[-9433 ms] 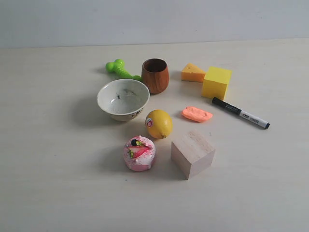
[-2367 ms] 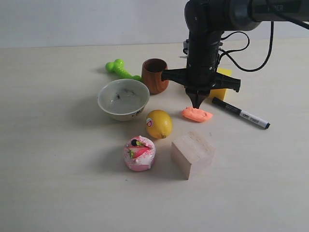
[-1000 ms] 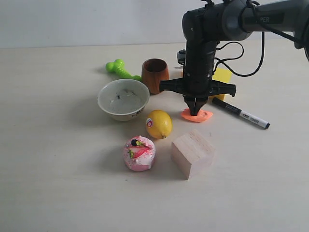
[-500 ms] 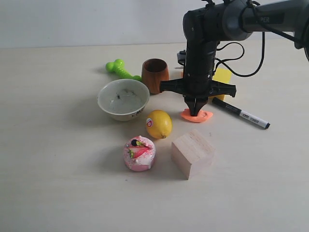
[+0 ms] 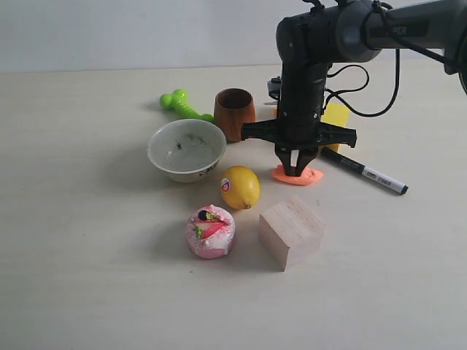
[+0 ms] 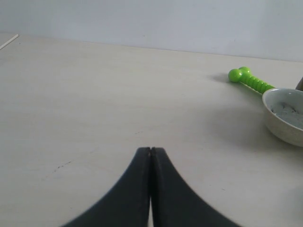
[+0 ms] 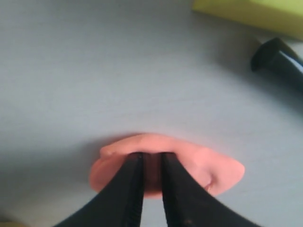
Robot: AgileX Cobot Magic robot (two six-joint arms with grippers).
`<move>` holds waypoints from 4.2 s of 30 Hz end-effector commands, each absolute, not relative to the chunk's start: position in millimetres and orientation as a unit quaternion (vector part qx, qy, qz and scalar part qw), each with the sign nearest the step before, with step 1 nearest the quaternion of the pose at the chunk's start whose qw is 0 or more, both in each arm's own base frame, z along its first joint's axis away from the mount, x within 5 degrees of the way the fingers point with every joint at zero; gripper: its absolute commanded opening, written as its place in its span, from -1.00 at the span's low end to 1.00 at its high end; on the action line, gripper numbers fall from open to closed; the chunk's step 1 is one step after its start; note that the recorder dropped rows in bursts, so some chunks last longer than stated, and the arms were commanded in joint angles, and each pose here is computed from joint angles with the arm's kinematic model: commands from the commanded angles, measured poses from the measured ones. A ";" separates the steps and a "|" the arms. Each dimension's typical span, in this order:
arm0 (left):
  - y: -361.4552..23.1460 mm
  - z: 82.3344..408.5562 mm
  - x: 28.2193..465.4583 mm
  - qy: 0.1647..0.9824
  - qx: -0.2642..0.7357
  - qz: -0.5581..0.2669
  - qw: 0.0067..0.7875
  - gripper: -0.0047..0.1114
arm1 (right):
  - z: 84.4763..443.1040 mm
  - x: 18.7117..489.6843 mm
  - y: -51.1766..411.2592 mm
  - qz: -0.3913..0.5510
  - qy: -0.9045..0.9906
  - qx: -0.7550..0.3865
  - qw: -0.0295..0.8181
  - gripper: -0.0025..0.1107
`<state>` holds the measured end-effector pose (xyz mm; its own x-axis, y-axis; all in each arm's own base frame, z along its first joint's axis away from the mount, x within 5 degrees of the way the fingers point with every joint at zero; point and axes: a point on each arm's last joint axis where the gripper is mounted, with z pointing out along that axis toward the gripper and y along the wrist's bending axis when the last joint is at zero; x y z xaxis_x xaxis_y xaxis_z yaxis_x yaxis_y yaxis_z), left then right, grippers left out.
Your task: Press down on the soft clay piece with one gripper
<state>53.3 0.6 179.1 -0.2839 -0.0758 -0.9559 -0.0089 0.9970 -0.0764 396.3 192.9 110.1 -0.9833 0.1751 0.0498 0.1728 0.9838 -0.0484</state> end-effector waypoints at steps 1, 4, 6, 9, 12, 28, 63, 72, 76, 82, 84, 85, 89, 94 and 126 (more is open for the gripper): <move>0.6 180.9 53.2 0.796 -0.029 -0.029 0.604 -0.92 | 85.9 388.8 191.9 0.032 -0.993 -0.091 0.070 -0.48; 0.6 180.9 53.2 0.796 -0.029 -0.029 0.604 -0.92 | 85.8 389.4 192.2 0.030 -0.993 -0.091 0.066 -0.43; 0.6 180.9 53.2 0.796 -0.029 -0.029 0.604 -0.92 | 85.8 389.6 191.9 0.031 -0.993 -0.090 0.066 -0.40; 0.6 180.9 53.2 0.796 -0.029 -0.029 0.604 -0.92 | 87.2 391.1 190.0 0.041 -0.994 -0.082 0.057 -0.38; 0.6 180.9 53.2 0.796 -0.029 -0.029 0.604 -0.92 | 88.1 391.6 189.2 0.045 -0.994 -0.080 0.054 -0.36; 0.6 180.9 53.2 0.796 -0.029 -0.029 0.604 -0.92 | 91.1 395.8 190.0 0.038 -0.996 -0.077 0.029 -0.37; 0.6 180.9 53.2 0.796 -0.029 -0.029 0.604 -0.92 | 143.6 402.4 188.3 0.013 -0.996 -0.057 -0.061 -0.96; 0.6 180.9 53.2 0.796 -0.029 -0.029 0.604 -0.92 | 186.4 378.2 183.4 -0.029 -0.984 -0.008 -0.176 -0.96; 0.6 180.9 53.2 0.796 -0.029 -0.029 0.604 -0.92 | 224.2 357.7 174.2 -0.067 -0.967 0.004 -0.244 -0.96; 0.6 180.9 53.2 0.796 -0.029 -0.029 0.604 -0.92 | 265.8 333.0 160.6 -0.088 -0.948 0.013 -0.304 -0.96; 0.6 180.9 53.2 0.796 -0.029 -0.029 0.604 -0.92 | 274.9 328.0 157.2 -0.086 -0.947 0.014 -0.309 -0.96; 0.6 180.9 53.2 0.796 -0.029 -0.029 0.604 -0.92 | 278.6 326.0 156.0 -0.086 -0.947 0.013 -0.311 -0.96; 0.6 180.9 53.2 0.796 -0.029 -0.029 0.604 -0.92 | 286.9 318.9 152.0 -0.083 -0.949 0.007 -0.304 -0.96; 0.6 180.9 53.2 0.796 -0.029 -0.029 0.604 -0.92 | 287.9 316.2 151.2 -0.082 -0.952 0.004 -0.293 -0.96; 0.6 180.9 53.2 0.796 -0.029 -0.029 0.604 -0.92 | 390.4 273.4 70.1 -0.009 -0.886 -0.017 -0.464 -0.96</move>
<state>53.3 0.6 179.1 -0.2839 -0.0758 -0.9559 -0.0089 0.9970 -0.0764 279.0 87.7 379.4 -0.5993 0.0178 -0.8004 -0.0196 0.9991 0.0369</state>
